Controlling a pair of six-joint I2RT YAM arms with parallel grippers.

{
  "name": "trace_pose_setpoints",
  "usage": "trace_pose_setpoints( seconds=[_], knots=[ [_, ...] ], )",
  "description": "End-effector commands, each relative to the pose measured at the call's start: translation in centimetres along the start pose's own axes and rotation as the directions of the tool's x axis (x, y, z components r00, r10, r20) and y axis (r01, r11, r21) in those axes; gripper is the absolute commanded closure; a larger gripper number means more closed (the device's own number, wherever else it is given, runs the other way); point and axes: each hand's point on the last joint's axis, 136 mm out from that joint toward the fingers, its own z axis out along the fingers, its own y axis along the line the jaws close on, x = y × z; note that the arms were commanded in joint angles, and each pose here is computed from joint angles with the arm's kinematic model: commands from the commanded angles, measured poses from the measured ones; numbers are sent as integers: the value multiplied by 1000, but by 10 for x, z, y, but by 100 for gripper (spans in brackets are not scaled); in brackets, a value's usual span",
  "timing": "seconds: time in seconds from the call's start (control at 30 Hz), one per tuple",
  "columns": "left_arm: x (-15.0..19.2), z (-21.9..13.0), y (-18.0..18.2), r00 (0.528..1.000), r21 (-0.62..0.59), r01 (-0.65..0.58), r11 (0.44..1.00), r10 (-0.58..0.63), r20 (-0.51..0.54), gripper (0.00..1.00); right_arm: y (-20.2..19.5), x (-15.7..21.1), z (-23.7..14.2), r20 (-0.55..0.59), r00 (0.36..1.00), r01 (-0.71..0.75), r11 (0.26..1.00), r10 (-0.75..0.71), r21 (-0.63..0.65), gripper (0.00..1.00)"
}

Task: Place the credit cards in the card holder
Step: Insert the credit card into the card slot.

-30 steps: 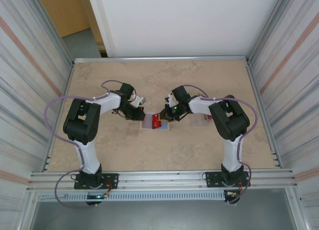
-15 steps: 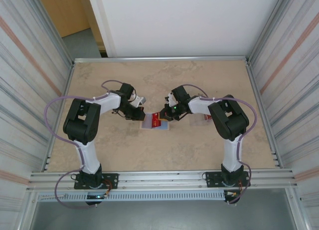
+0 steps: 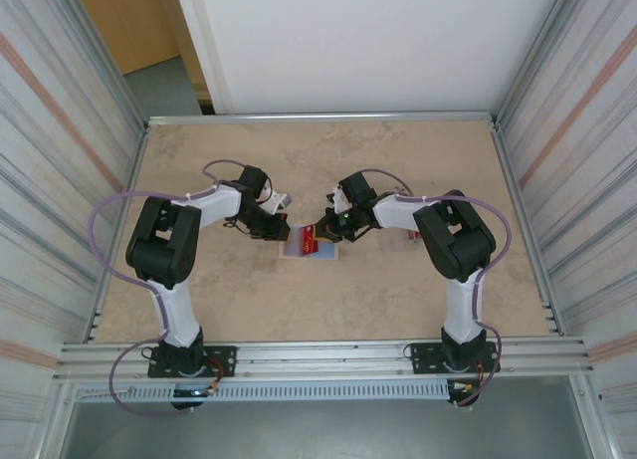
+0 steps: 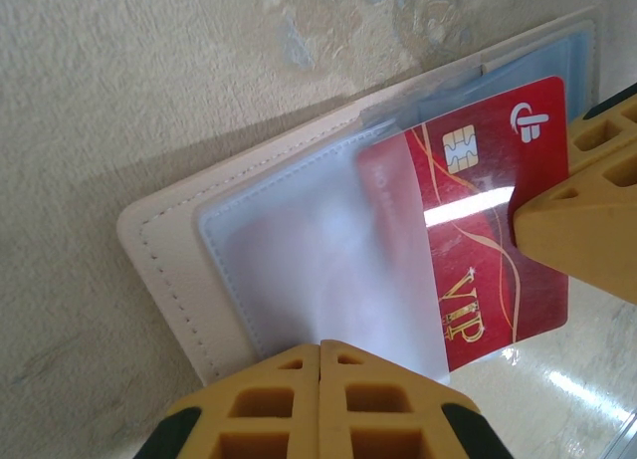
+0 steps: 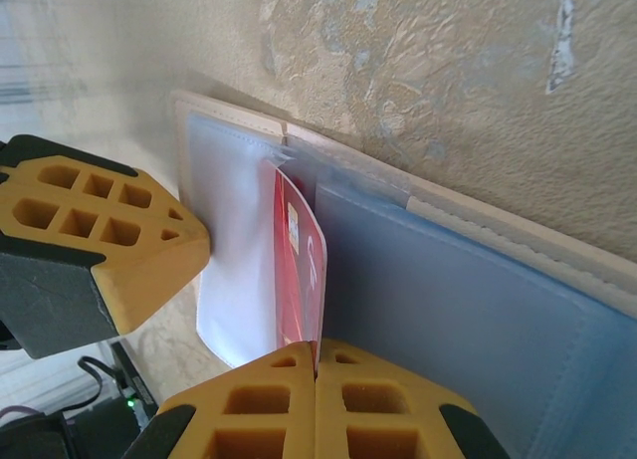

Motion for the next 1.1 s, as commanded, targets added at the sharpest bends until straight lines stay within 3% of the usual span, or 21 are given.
trace_pose_setpoints(
  seconds=[0.0,0.47,0.67,1.07],
  knots=[
    [2,-1,3,1000,-27,-12,1000,11,-16,100,-23,11,12,-9,998,-55,994,56,95,100],
    [3,-2,3,1000,-29,-11,1000,11,-15,100,-31,17,14,15,997,-73,987,72,146,100],
    [3,-2,3,1000,-31,-14,999,14,-13,100,-32,21,13,11,998,-62,980,61,190,90],
    [3,-2,3,1000,-31,-14,999,14,-11,100,-20,21,11,18,999,-51,977,48,208,88]
  ],
)
